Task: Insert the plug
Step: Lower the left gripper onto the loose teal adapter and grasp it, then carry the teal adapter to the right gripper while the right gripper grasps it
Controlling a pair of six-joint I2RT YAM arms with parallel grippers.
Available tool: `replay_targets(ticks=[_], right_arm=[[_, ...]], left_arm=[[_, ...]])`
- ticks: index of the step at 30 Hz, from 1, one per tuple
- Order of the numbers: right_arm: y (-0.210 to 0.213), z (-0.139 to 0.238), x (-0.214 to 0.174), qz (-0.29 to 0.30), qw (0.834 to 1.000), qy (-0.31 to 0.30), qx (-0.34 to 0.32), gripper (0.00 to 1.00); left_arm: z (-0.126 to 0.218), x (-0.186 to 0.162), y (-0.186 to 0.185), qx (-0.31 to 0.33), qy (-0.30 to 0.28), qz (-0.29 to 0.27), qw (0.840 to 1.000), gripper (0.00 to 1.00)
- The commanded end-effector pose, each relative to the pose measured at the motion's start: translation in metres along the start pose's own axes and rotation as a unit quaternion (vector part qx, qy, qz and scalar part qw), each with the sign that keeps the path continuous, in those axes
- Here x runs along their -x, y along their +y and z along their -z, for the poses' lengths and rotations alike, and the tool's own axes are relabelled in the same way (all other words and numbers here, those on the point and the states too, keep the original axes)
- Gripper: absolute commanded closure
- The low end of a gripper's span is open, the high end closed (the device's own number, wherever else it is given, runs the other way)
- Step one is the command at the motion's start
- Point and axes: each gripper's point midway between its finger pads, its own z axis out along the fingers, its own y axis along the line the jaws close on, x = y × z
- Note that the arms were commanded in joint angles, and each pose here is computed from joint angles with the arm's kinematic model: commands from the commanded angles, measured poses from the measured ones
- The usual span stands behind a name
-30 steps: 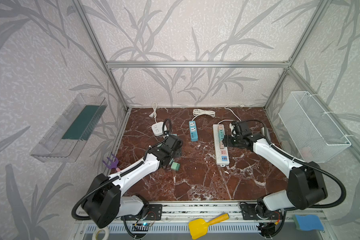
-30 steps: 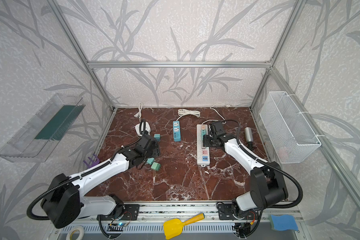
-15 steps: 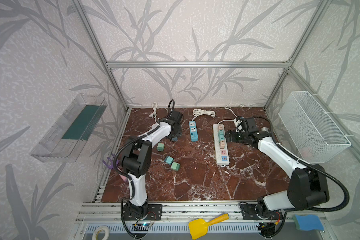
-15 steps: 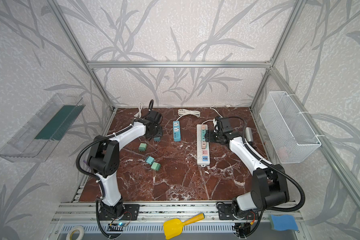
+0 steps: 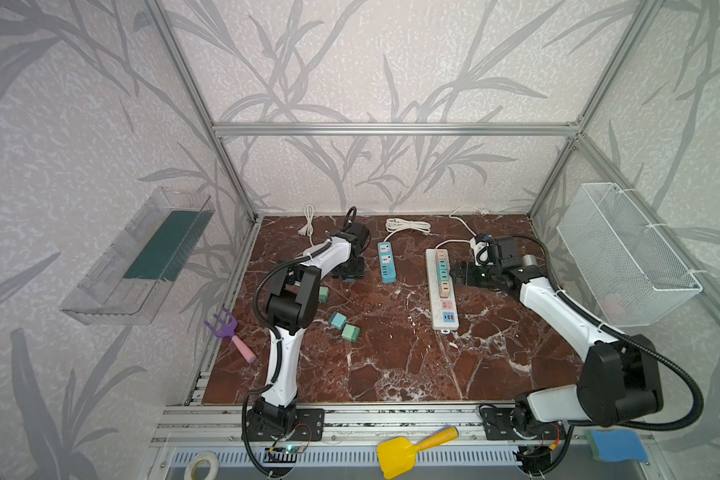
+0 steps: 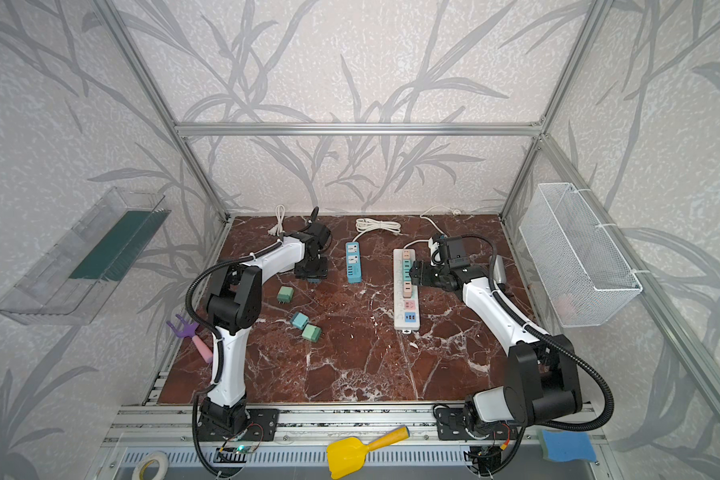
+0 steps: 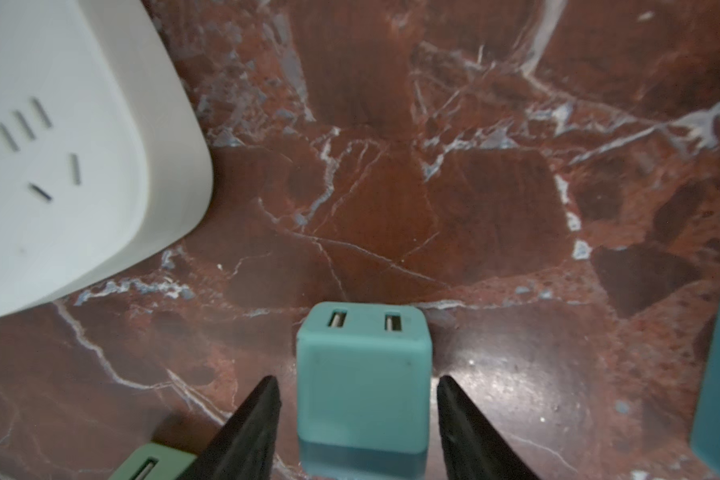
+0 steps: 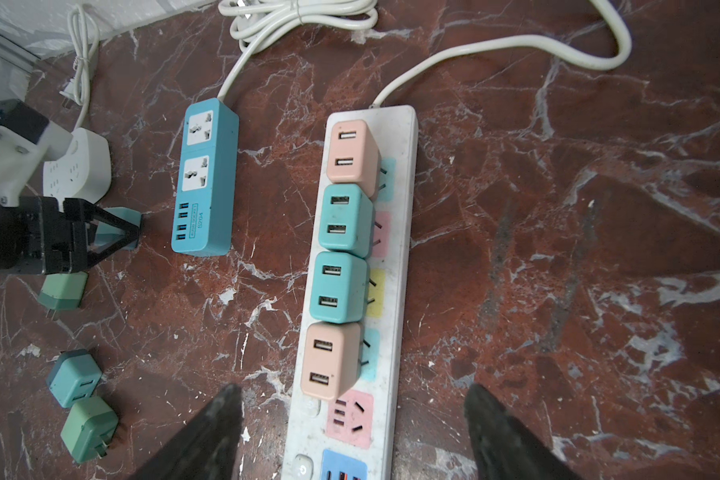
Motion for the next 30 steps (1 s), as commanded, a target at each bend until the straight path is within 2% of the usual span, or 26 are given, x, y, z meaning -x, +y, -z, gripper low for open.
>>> replay_targets(ticks=[1,6,13,17,21,24,27,30], right_arm=[[0.004,0.005,0.001,0.003,1.0,-0.006,0.012,0.18],[0.004,0.006,0.002,0.005,1.0,-0.007,0.012,0.19],[0.005,0.012,0.004,0.008,1.0,-0.006,0.01,0.19],[0.01,0.02,0.007,0.007,1.0,-0.012,0.018,0.19],[0.015,0.029,0.012,0.005,0.999,-0.019,0.025,0.2],[0.019,0.036,0.014,0.004,0.999,-0.019,0.031,0.21],[0.021,0.042,0.012,0.004,0.999,-0.018,0.032,0.21],[0.024,0.05,0.011,0.004,0.999,-0.017,0.039,0.22]], left_arm=[[-0.004,-0.004,0.005,0.008,0.013,-0.015,1.0,0.44],[-0.009,0.001,0.004,0.002,0.012,-0.023,1.0,0.5],[-0.022,-0.005,-0.001,-0.03,0.035,-0.024,0.999,0.49],[-0.009,0.002,-0.002,-0.039,0.017,-0.017,0.999,0.7],[0.027,0.016,-0.003,-0.058,-0.038,-0.008,0.998,0.75],[0.067,0.023,-0.017,-0.115,-0.098,-0.012,0.988,0.75],[0.113,0.031,-0.041,-0.188,-0.181,-0.026,0.965,0.76],[0.16,0.031,-0.068,-0.225,-0.267,-0.071,0.934,0.76]])
